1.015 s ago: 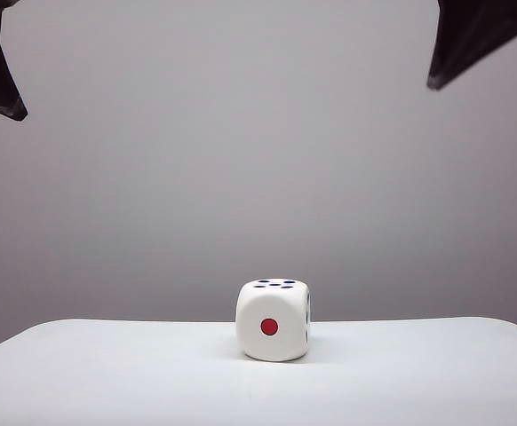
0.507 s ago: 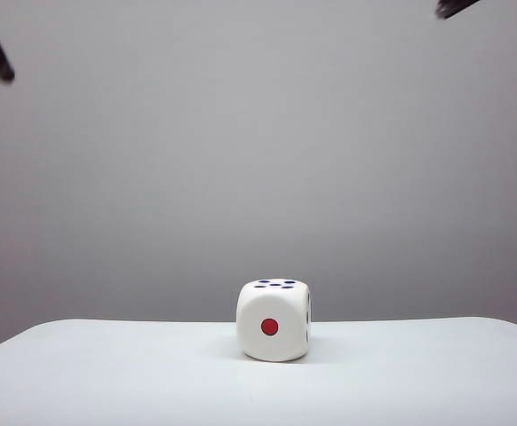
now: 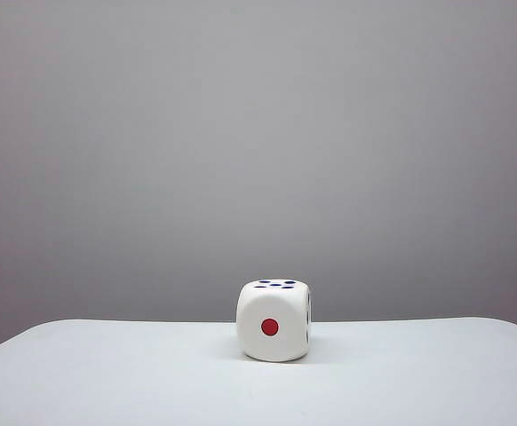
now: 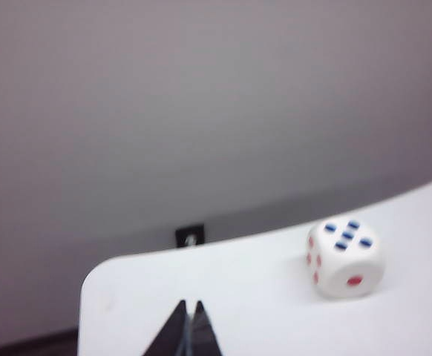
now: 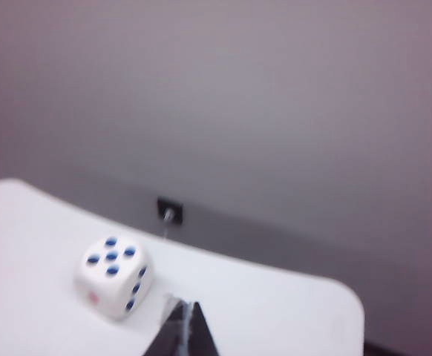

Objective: Pick up the dice on the table and roll the dice.

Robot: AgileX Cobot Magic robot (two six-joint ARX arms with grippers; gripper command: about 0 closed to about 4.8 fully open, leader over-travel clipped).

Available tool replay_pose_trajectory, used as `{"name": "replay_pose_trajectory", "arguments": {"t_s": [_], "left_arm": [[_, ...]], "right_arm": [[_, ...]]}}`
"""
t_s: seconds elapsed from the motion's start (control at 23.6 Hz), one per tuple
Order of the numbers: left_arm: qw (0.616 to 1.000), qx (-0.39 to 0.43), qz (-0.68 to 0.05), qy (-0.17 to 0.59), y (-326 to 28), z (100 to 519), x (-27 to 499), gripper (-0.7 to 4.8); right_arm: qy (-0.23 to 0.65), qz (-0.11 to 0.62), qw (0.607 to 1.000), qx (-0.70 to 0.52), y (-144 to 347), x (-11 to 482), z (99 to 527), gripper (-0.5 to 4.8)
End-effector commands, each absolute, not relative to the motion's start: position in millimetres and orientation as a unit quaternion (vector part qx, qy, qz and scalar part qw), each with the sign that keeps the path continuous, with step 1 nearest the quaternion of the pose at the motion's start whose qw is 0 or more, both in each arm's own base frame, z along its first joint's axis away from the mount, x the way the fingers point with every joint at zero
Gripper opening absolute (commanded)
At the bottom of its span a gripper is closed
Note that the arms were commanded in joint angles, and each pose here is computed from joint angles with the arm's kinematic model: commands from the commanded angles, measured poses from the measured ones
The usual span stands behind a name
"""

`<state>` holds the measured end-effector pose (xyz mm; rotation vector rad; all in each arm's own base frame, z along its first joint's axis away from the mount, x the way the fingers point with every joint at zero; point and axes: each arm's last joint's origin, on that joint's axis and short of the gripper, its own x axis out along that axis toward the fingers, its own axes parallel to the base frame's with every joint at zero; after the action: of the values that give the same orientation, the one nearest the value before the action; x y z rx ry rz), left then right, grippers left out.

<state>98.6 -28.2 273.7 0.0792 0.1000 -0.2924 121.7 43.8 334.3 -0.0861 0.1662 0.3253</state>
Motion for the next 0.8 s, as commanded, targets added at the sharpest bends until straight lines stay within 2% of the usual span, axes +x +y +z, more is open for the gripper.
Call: {"name": "replay_pose_trajectory", "arguments": {"t_s": [0.04, 0.42, 0.63, 0.8], "left_arm": [[0.991, 0.013, -0.136, 0.006, -25, 269, 87, -0.05], [0.992, -0.028, -0.113, -0.04, -19, 248, 71, -0.05], [0.994, -0.052, -0.096, -0.028, -18, 228, 74, -0.05], [0.995, -0.057, -0.085, -0.014, -19, 216, 78, -0.05]], "right_arm": [[0.045, 0.129, 0.99, -0.034, 37, 113, 332, -0.07], [0.014, 0.066, 0.997, -0.024, 17, 91, 312, -0.07], [-0.03, 0.066, 0.997, 0.026, 12, 88, 292, -0.07], [-0.028, 0.065, 0.996, 0.054, 11, 89, 273, -0.07]]}}
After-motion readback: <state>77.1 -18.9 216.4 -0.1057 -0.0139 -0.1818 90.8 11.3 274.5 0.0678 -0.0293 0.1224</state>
